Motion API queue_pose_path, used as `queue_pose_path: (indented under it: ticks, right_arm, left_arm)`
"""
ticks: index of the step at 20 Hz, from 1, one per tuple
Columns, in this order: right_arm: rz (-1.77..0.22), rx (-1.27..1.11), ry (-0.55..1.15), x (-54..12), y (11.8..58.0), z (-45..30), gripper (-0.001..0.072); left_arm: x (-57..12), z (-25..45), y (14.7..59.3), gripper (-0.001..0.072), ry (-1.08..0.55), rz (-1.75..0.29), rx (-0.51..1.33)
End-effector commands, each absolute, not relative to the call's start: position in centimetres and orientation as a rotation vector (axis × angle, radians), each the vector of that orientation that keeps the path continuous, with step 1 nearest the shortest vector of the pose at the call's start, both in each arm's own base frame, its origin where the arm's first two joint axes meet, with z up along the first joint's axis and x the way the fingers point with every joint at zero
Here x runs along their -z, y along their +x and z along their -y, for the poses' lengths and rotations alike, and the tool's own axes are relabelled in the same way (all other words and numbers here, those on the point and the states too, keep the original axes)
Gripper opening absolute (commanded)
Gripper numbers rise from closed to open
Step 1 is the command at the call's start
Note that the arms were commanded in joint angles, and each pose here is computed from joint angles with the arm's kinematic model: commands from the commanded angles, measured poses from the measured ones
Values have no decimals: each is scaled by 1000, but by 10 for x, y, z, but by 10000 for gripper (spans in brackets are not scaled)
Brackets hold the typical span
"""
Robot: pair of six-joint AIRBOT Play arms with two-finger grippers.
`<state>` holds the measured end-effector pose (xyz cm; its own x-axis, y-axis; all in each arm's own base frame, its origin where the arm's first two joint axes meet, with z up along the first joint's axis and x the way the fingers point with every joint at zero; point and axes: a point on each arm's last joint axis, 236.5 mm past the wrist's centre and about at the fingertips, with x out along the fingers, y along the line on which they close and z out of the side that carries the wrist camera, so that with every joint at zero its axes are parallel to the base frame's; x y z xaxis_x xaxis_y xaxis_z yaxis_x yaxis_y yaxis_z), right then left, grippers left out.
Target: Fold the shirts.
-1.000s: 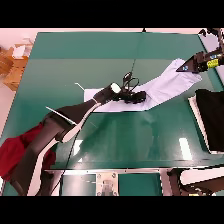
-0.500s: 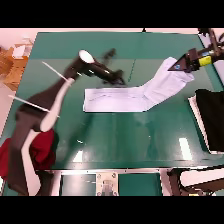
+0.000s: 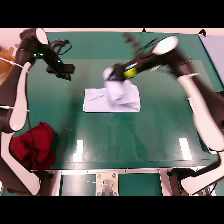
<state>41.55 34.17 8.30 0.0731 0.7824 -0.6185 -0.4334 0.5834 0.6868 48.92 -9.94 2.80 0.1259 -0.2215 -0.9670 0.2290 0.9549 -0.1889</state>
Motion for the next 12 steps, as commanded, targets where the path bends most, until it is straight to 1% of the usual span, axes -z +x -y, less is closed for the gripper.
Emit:
queue_pose_path:
  ticks: [1, 2, 3, 5, 6, 7, 10, 11, 12]
  right_arm:
    - [-1082, -902, 378, -9, 412, -451, 464]
    - [-1090, -898, 369, 5, 409, -459, 503]
    - [-1103, -893, 358, 8, 411, -451, 484]
    - [-1151, -866, 374, -8, 429, -403, 476]
    - [-1175, -836, 389, -18, 441, -367, 406]
    - [-1191, -805, 403, -28, 451, -330, 367]
    - [-1258, -606, 460, -34, 470, -203, 370]
    - [-1281, -529, 491, -26, 468, -164, 404]
    - [-1302, -472, 540, -16, 464, -137, 526]
  left_arm:
    - [-29, 68, 485, 23, 68, -1432, 264]
    - [-29, 68, 485, 23, 78, -1432, 273]
    - [-28, 68, 485, 23, 87, -1430, 276]
    - [-28, 66, 485, 23, 110, -1429, 289]
    - [-28, 66, 484, 23, 111, -1432, 289]
    - [-28, 66, 484, 23, 113, -1433, 287]
    - [-28, 65, 484, 23, 113, -1433, 286]
    - [-28, 65, 484, 23, 113, -1433, 286]
    - [-28, 65, 484, 23, 113, -1433, 285]
